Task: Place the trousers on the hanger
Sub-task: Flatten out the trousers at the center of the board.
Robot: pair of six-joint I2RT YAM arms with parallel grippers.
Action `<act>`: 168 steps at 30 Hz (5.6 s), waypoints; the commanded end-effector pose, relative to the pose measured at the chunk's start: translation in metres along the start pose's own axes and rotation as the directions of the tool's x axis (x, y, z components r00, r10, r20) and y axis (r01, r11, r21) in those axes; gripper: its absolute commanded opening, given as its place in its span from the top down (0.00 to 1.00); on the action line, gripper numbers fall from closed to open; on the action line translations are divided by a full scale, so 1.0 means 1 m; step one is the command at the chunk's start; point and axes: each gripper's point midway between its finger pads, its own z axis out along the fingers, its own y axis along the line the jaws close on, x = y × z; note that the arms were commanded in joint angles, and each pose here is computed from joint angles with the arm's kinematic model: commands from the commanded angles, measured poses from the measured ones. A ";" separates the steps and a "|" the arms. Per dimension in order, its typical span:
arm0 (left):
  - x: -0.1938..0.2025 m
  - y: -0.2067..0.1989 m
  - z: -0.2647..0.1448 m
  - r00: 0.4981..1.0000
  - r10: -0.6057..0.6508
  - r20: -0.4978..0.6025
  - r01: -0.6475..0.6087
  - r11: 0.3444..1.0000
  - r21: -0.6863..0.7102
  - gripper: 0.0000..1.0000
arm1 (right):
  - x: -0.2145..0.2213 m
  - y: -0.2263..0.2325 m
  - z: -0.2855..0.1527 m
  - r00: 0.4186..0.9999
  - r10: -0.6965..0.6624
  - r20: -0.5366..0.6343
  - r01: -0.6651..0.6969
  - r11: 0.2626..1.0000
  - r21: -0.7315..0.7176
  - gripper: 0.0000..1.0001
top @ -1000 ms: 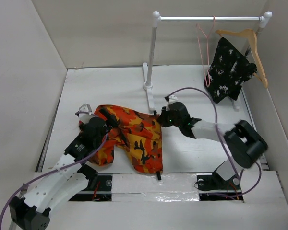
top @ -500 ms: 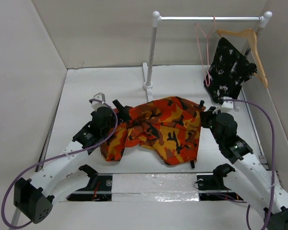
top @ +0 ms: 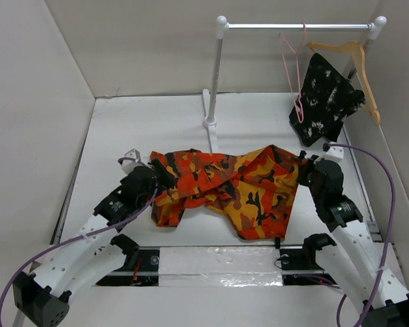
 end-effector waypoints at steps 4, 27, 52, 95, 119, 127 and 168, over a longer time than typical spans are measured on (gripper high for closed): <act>0.031 0.006 -0.020 0.985 0.037 -0.168 -0.053 0.994 -0.097 0.01 | -0.033 0.004 -0.002 0.996 0.028 0.087 -0.026 0.999 -0.030 1.00; 0.047 0.063 0.020 0.994 0.015 -0.104 -0.055 0.918 -0.393 0.45 | -0.023 0.023 -0.008 0.999 0.001 0.052 0.009 0.983 -0.182 1.00; -0.007 0.029 -0.020 0.981 -0.179 0.073 0.187 0.974 -0.130 0.91 | -0.049 0.088 -0.044 0.997 -0.054 0.060 0.074 0.917 -0.391 1.00; -0.301 -0.020 -0.223 0.424 -0.313 0.850 0.328 0.928 0.178 1.00 | -0.114 0.175 -0.252 0.979 -0.116 0.171 0.200 0.334 -0.921 1.00; -0.253 -0.131 0.232 0.916 0.317 0.247 -0.272 0.941 -0.199 0.24 | -0.044 0.016 0.019 0.998 0.049 0.042 -0.051 0.997 0.053 1.00; -0.189 -0.061 0.130 0.930 0.007 0.367 0.048 0.989 -0.141 0.23 | -0.043 0.017 0.057 1.000 0.008 -0.019 -0.008 1.000 0.015 1.00; -0.160 0.068 -0.058 0.743 -0.250 0.622 0.428 0.890 -0.154 1.00 | -0.111 -0.097 0.047 0.950 0.224 0.216 -0.271 0.937 0.221 1.00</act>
